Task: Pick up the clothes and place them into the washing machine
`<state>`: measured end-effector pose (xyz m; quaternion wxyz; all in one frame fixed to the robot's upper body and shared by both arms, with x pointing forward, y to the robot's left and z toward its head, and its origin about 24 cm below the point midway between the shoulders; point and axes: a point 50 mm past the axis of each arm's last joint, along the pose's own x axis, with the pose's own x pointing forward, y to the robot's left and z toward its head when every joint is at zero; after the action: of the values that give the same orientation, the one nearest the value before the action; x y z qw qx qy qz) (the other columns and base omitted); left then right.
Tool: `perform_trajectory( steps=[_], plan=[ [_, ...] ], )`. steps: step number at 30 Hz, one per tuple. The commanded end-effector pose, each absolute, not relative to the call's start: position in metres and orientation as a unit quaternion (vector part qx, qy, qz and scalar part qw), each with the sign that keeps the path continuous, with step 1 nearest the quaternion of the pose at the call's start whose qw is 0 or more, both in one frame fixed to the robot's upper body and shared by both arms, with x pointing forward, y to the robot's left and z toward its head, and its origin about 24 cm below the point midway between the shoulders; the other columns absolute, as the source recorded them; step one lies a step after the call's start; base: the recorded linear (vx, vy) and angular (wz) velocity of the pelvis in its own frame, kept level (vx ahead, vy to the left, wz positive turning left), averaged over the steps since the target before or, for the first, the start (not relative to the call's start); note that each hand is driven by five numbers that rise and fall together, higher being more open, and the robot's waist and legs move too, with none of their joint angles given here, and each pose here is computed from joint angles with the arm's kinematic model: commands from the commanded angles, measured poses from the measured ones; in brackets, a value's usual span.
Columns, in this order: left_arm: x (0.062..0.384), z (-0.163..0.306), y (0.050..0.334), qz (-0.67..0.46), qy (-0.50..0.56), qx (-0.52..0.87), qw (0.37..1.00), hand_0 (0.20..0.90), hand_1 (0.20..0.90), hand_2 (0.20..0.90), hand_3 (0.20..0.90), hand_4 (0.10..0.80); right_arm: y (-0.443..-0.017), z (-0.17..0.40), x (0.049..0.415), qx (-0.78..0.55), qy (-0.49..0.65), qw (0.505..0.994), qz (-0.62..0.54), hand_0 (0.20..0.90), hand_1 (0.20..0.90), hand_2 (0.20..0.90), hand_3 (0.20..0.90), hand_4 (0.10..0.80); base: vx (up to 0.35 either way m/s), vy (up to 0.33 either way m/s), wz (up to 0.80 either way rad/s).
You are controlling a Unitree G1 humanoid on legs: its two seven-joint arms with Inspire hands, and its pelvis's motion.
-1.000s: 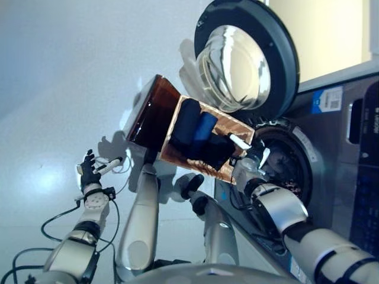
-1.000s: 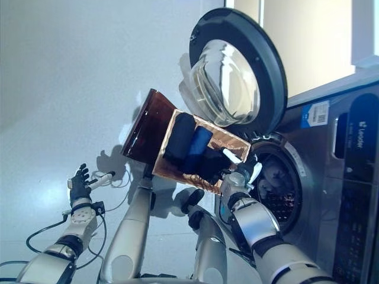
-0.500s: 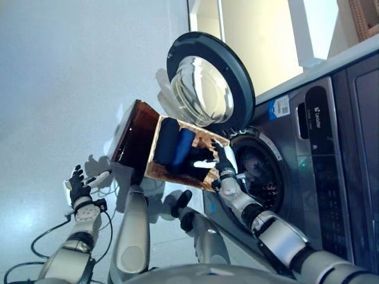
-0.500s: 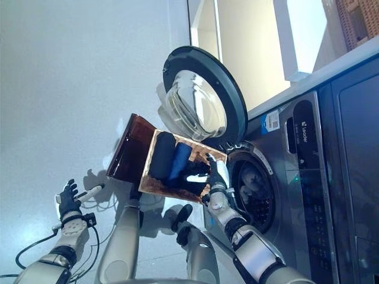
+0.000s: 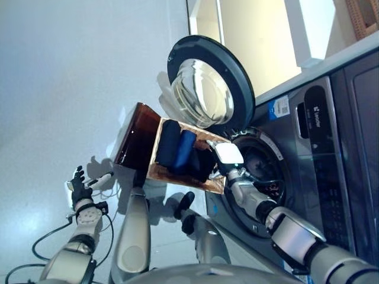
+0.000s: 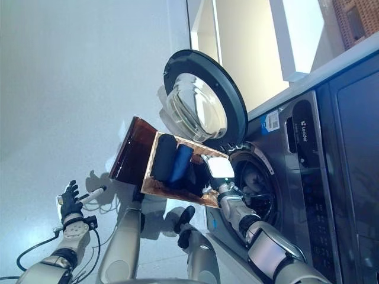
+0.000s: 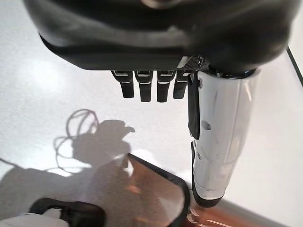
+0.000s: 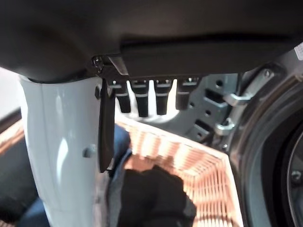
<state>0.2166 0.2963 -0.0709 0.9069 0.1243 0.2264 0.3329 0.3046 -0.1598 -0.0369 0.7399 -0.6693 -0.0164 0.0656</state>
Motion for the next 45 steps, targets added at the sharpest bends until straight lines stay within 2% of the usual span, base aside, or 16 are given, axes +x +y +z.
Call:
perform_trajectory(
  steps=[1, 17, 35, 45],
  plan=[
    [0.229, -0.057, 0.294, 0.343, 0.172, 0.131, 0.914, 0.900, 0.900, 0.900, 0.900, 0.800, -0.189, 0.008, 0.336, -0.693, -0.058, 0.717, -0.045, 0.900, 0.900, 0.900, 0.900, 0.800, -0.034, -0.018, 0.18],
    [0.248, -0.030, 0.280, 0.328, 0.075, 0.117, 0.935, 0.900, 0.900, 0.900, 0.900, 0.800, -0.209, 0.044, 0.356, -0.673, -0.078, 0.723, -0.137, 0.900, 0.900, 0.900, 0.900, 0.800, -0.060, 0.015, 0.07],
    [0.248, -0.015, 0.274, 0.318, 0.025, 0.114, 0.941, 0.900, 0.900, 0.900, 0.900, 0.800, -0.205, 0.038, 0.352, -0.668, -0.082, 0.729, -0.125, 0.900, 0.900, 0.900, 0.900, 0.800, -0.025, -0.003, 0.00],
    [0.250, -0.011, 0.265, 0.309, 0.012, 0.101, 0.946, 0.900, 0.900, 0.900, 0.900, 0.800, -0.218, 0.039, 0.351, -0.682, -0.061, 0.715, -0.141, 0.900, 0.900, 0.900, 0.900, 0.800, 0.010, -0.005, 0.05]
  ],
)
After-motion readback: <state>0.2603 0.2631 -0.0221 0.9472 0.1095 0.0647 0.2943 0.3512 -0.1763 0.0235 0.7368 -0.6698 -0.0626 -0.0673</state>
